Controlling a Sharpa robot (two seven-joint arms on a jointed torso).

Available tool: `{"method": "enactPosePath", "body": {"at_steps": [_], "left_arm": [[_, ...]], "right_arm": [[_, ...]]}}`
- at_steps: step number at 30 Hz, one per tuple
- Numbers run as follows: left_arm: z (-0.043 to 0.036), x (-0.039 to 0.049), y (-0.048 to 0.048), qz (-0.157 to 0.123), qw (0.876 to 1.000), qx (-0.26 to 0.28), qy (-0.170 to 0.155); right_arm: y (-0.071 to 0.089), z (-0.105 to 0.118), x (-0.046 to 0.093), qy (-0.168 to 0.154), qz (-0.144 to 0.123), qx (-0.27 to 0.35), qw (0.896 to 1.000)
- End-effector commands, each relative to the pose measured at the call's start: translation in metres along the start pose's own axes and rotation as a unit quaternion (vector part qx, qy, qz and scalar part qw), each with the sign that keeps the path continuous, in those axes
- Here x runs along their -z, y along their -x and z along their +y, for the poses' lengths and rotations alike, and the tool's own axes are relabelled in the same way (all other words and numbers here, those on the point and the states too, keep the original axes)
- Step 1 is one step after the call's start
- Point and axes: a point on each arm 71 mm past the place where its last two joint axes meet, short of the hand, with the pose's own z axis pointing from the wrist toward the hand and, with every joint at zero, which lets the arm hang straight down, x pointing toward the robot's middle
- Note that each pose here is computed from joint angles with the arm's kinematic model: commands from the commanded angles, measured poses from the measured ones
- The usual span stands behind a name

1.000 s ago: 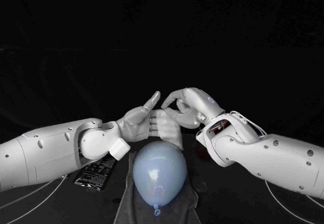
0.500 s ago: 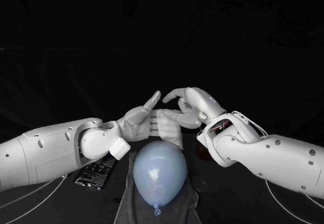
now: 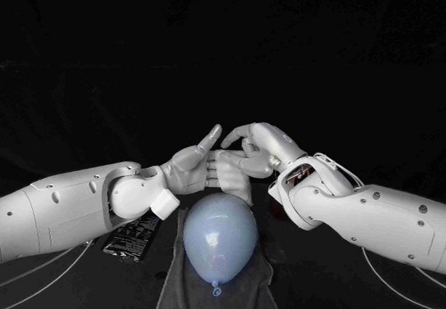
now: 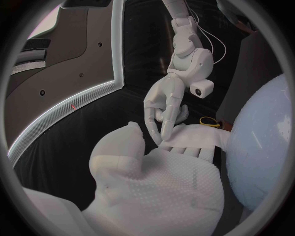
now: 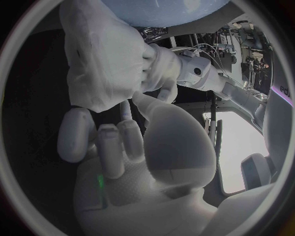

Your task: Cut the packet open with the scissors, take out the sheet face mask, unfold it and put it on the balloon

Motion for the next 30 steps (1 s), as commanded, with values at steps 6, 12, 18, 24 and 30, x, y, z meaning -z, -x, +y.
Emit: {"method": "enactPosePath", "body": {"at_steps": [6,12,18,24,30], "left_arm": [[-0.0011,-0.0014,-0.0037,0.013,1.0,0.002,-0.003],[-0.001,-0.0015,-0.004,0.013,1.0,0.002,-0.002],[-0.001,-0.0015,-0.004,0.013,1.0,0.002,-0.002],[-0.0009,-0.0014,-0.004,0.012,1.0,0.002,-0.001],[-0.0009,-0.0015,-0.0042,0.013,1.0,0.002,-0.001]], "right_arm": [[-0.0071,0.0012,0.0002,0.005,0.027,0.006,1.0],[-0.0085,0.0012,0.0001,0.006,0.03,0.006,1.0],[-0.0078,0.0022,0.0,0.011,0.023,0.004,1.0],[-0.0055,0.0024,0.0003,0.016,0.008,0.004,1.0],[-0.0033,0.0017,0.0004,0.017,-0.006,0.007,1.0]]}}
